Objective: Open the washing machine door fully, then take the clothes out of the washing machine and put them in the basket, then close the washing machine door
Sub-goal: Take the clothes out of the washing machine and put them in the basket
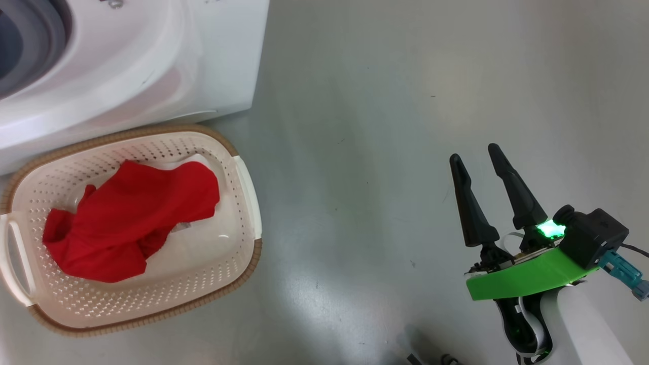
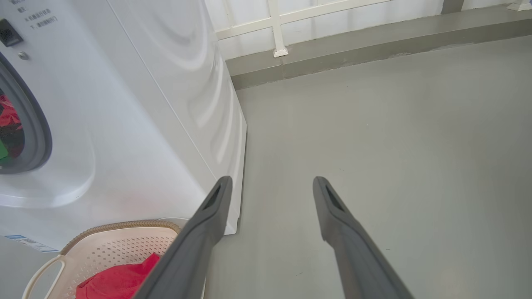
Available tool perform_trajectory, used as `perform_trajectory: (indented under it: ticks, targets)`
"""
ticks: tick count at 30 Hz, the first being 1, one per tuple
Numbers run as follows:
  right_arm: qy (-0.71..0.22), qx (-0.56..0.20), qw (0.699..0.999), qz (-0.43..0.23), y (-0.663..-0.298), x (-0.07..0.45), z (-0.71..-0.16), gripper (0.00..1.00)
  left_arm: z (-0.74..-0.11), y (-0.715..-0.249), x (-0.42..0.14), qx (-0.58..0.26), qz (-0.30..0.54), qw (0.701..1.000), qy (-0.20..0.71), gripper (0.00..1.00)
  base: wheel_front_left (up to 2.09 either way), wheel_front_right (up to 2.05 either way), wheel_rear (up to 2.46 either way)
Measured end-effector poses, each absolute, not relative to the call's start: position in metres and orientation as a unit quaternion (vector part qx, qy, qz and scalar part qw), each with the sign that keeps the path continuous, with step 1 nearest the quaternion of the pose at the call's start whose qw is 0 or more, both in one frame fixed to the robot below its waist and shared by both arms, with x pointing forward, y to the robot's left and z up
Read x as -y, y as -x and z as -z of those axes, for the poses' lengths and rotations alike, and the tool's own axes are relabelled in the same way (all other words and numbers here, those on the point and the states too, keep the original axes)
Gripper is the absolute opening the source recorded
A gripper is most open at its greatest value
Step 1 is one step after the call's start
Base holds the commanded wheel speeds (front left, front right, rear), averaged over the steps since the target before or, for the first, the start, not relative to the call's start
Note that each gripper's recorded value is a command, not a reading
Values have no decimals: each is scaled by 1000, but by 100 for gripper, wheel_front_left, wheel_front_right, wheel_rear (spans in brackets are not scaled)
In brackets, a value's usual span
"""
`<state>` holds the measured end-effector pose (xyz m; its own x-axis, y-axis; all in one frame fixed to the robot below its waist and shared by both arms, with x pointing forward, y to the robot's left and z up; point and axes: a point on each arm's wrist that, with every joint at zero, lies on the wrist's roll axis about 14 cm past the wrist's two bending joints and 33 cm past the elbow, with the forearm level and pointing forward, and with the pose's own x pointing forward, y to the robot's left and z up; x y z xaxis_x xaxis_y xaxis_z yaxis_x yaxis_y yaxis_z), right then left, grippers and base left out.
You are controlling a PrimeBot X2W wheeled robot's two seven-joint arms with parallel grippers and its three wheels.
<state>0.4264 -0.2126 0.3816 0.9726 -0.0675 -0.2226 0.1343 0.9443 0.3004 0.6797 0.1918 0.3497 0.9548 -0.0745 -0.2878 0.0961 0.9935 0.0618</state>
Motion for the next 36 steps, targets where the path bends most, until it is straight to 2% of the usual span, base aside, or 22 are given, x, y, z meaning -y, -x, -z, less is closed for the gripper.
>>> perform_trajectory:
  ticks: [2,5,7,18,29,36]
  targets:
    - [-159,-105,980,51,-426,212,-382,100,-350,-681,-190,-146,48,987,-45,43,0,0,0]
    - [-159,-104,980,50,-426,212,-383,100,-351,-681,-188,-148,52,986,-50,5,0,0,0]
    - [-159,-103,981,50,-426,211,-383,100,-352,-681,-188,-148,53,986,-51,0,0,0,0]
    - [-164,-95,981,45,-430,209,-388,100,-381,-684,-189,-111,49,992,-42,0,0,0,0]
    - [-174,-76,981,25,-438,196,-401,100,-431,-658,-200,-28,8,998,57,0,0,0,0]
    - [-176,-64,982,18,-440,192,-410,100,-463,-630,-212,30,-29,985,170,0,0,0,0]
